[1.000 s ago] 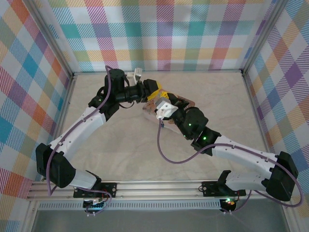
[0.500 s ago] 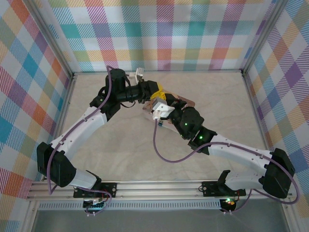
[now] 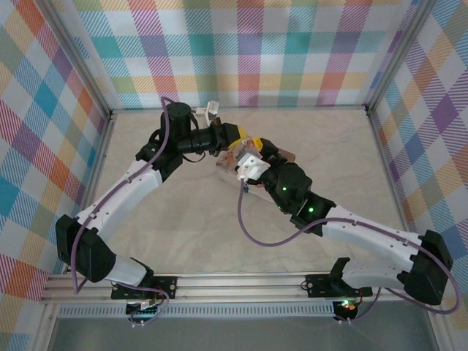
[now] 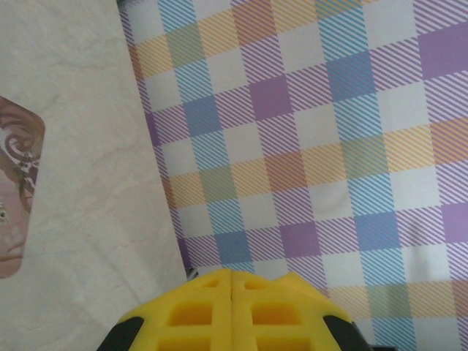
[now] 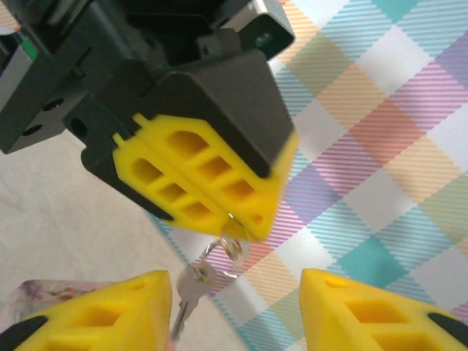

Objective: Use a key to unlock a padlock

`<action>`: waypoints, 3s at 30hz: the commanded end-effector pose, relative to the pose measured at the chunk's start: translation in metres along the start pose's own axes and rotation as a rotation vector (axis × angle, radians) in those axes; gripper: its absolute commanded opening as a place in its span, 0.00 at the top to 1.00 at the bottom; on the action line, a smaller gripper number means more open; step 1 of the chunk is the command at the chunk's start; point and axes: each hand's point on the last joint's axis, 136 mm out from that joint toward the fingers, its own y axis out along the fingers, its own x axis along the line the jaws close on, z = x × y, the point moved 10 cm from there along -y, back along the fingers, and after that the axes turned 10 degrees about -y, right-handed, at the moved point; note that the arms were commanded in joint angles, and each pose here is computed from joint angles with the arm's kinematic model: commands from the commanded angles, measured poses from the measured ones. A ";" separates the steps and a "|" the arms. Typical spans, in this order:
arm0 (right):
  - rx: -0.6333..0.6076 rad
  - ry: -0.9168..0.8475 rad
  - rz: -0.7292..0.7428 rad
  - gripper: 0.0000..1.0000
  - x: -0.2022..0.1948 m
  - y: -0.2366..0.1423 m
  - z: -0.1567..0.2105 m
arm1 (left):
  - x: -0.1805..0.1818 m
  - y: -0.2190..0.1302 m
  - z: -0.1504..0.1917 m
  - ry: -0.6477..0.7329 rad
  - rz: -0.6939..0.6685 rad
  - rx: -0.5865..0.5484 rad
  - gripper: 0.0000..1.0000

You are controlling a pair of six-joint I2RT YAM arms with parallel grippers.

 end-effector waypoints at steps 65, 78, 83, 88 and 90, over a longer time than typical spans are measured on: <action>-0.352 1.608 -0.643 1.00 -0.012 -0.018 0.046 | -0.015 -0.016 0.062 0.399 0.095 -0.127 0.55; -0.109 1.521 -0.496 1.00 -0.018 -0.056 0.072 | 0.014 -0.050 0.031 0.361 -0.247 -0.318 0.33; 0.134 1.451 -0.276 1.00 -0.025 -0.073 0.094 | 0.049 -0.041 0.008 0.312 -0.463 -0.328 0.19; 0.383 1.326 -0.031 1.00 -0.029 -0.081 0.122 | 0.082 -0.027 -0.022 0.253 -0.552 -0.330 0.09; 0.449 1.281 0.032 1.00 -0.029 -0.081 0.131 | 0.094 -0.020 -0.033 0.235 -0.567 -0.326 0.06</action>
